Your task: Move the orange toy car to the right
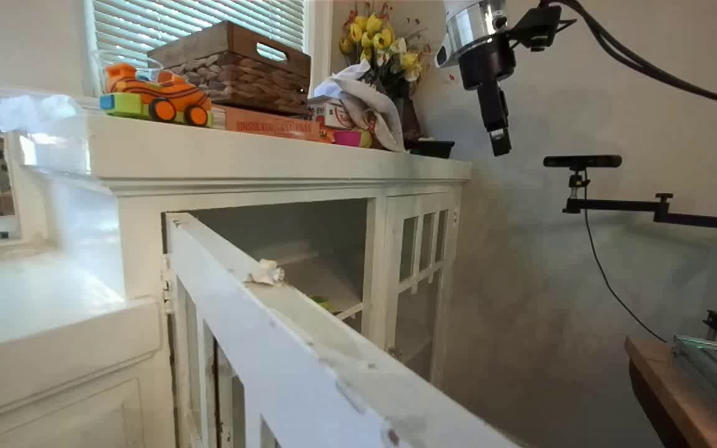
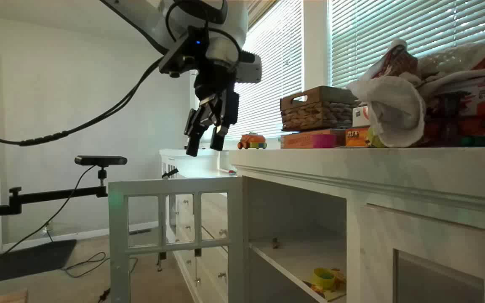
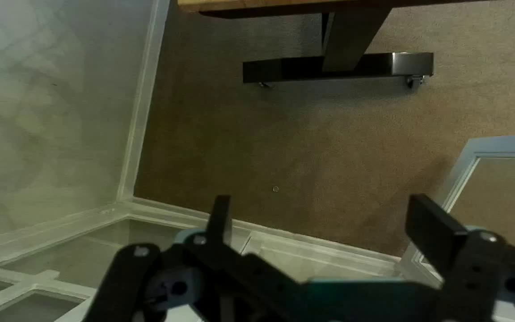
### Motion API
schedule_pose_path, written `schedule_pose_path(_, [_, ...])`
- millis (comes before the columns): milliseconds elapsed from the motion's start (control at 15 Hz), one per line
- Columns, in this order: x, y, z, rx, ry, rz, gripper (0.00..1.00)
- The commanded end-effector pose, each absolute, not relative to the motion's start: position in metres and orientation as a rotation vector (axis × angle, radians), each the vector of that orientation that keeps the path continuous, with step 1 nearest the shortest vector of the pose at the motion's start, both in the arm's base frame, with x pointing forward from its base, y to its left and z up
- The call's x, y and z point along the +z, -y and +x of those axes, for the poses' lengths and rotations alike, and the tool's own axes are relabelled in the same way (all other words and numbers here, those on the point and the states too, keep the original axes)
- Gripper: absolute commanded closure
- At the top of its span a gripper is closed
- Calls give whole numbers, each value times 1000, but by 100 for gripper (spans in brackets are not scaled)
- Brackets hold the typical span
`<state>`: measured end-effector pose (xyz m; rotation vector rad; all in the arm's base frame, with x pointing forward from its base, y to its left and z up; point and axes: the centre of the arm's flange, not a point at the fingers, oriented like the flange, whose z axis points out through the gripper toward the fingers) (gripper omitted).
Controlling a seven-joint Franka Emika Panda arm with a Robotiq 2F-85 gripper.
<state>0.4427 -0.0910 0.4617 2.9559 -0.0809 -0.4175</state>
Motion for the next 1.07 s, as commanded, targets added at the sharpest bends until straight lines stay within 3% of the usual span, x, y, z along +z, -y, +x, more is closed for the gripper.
schedule_pose_path(0, [462,91,443,-418,81,2956,0])
schedule_pose_path(467, [499,80,470,-189,42,2940,0])
schedule_pose_path(1000, [578,26,515,232,-479,2985,0])
